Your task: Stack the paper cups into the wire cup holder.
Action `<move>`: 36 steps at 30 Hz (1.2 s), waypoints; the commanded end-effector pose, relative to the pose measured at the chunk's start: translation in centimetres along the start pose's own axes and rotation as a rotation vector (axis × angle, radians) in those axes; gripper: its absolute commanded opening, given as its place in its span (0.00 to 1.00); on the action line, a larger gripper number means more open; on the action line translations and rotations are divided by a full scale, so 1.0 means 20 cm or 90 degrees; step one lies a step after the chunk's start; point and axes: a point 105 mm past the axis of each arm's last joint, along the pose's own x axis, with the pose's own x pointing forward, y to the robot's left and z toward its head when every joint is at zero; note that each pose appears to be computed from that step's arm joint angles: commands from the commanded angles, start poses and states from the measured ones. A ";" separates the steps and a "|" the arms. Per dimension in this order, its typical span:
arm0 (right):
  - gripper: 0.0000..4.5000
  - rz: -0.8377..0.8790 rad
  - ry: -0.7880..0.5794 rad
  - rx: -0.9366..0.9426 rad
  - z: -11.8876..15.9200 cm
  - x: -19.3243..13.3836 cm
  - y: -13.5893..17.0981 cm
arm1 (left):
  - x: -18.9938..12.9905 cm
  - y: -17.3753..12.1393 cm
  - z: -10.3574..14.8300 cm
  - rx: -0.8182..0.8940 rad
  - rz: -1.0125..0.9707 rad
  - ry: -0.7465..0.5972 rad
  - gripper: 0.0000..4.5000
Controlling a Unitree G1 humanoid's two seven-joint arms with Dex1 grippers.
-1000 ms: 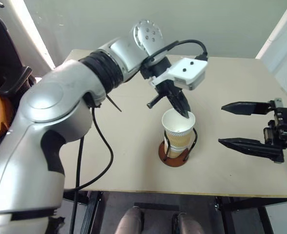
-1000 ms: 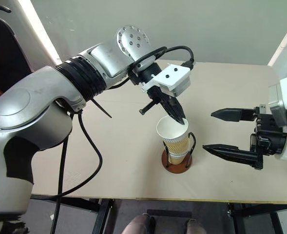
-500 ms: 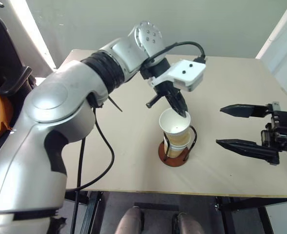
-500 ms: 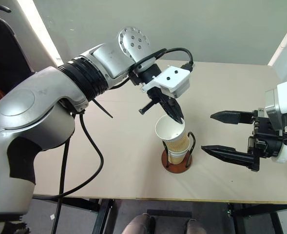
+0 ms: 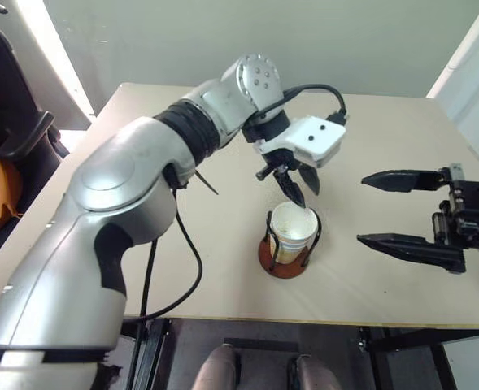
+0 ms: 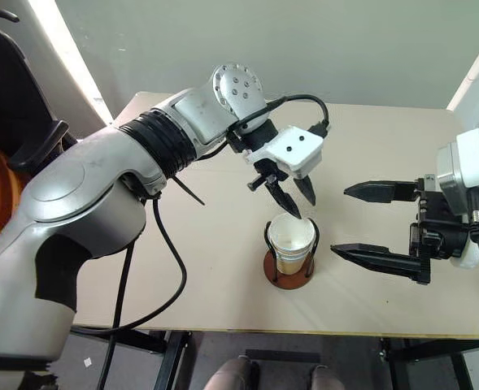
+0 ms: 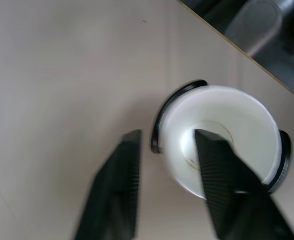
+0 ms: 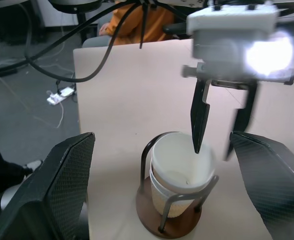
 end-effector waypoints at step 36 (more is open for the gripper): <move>1.00 -0.068 0.122 -0.006 -0.23 -0.09 -0.43 | -0.68 -1.00 -0.47 -0.499 0.638 -0.081 0.75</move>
